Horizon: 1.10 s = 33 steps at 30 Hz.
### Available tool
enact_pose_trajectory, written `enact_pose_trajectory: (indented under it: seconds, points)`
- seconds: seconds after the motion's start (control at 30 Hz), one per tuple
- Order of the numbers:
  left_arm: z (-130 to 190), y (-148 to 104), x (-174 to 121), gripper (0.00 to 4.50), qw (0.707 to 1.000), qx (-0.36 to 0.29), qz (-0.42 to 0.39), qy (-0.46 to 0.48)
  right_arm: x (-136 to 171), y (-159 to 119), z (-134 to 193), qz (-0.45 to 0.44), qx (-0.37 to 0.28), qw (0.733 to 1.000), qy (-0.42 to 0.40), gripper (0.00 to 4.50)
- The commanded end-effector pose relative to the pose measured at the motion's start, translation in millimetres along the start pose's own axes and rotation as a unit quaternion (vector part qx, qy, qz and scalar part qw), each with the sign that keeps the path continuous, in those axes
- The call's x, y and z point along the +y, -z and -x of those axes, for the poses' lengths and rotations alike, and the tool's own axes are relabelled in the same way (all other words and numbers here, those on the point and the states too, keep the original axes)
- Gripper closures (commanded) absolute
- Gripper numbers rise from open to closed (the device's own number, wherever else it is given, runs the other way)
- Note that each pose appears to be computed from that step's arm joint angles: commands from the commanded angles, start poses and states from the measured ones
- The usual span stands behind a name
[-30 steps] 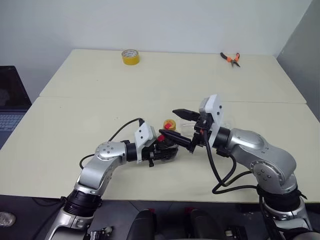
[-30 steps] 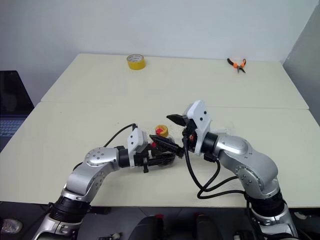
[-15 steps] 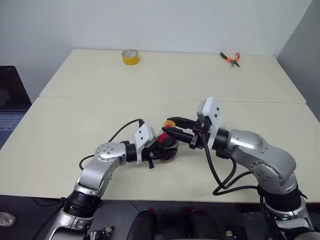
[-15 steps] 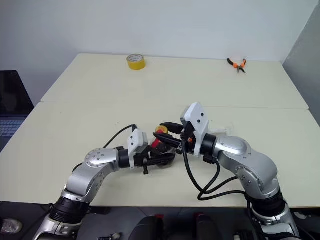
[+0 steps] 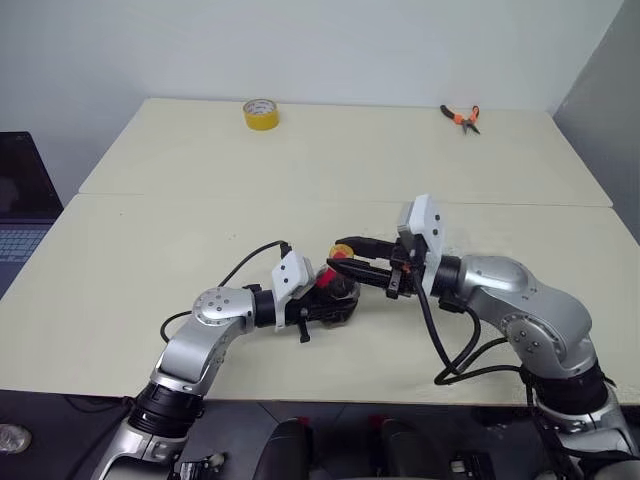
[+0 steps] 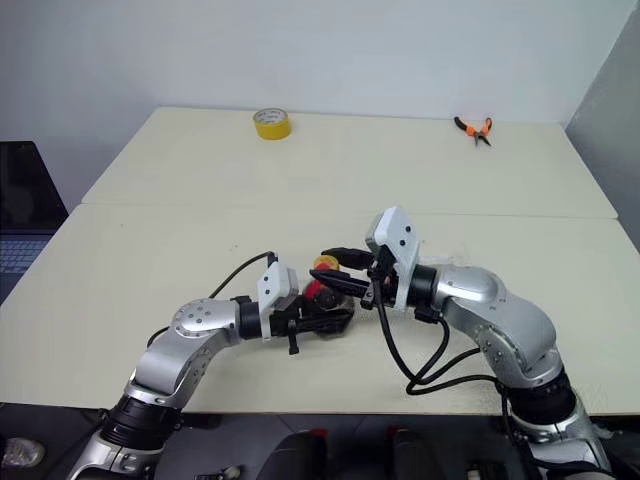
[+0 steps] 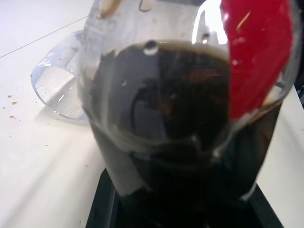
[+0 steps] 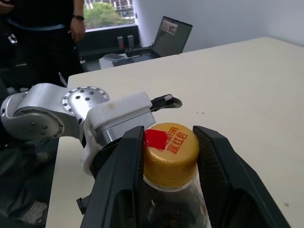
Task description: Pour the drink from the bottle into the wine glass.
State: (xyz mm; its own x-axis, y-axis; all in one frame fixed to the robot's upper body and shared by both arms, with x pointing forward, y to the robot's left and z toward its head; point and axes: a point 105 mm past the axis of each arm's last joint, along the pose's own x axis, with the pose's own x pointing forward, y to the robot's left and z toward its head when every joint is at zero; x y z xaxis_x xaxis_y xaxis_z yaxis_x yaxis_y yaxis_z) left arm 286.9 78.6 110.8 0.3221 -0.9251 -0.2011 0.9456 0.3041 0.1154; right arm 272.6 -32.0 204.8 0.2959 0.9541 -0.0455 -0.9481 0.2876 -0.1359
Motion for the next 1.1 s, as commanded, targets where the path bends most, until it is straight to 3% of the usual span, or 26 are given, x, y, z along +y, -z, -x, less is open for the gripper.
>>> enact_pose_trajectory:
  seconds: [0.03, 0.43, 0.83, 1.1]
  points:
    - [1.9, -13.5, -2.8, 3.46, 0.999, -0.022, -0.023, 0.006, -5.3, -10.1, 7.2, 0.071, 0.008, 0.997, -0.037, 3.24]
    - [3.0, -14.0, -8.3, 3.49, 1.0, -0.02, -0.023, 0.007, -17.9, -17.2, 3.9, 0.161, 0.041, 0.973, -0.161, 3.24]
    - [1.7, -16.3, -5.6, 3.49, 0.999, -0.019, -0.026, 0.008, -10.8, -8.2, 10.8, 0.12, 0.065, 0.976, -0.168, 3.24]
    - [0.6, -16.2, -5.1, 3.52, 0.999, -0.021, -0.026, 0.005, 0.5, -22.9, 21.0, 0.041, 0.015, 0.992, -0.118, 0.45]
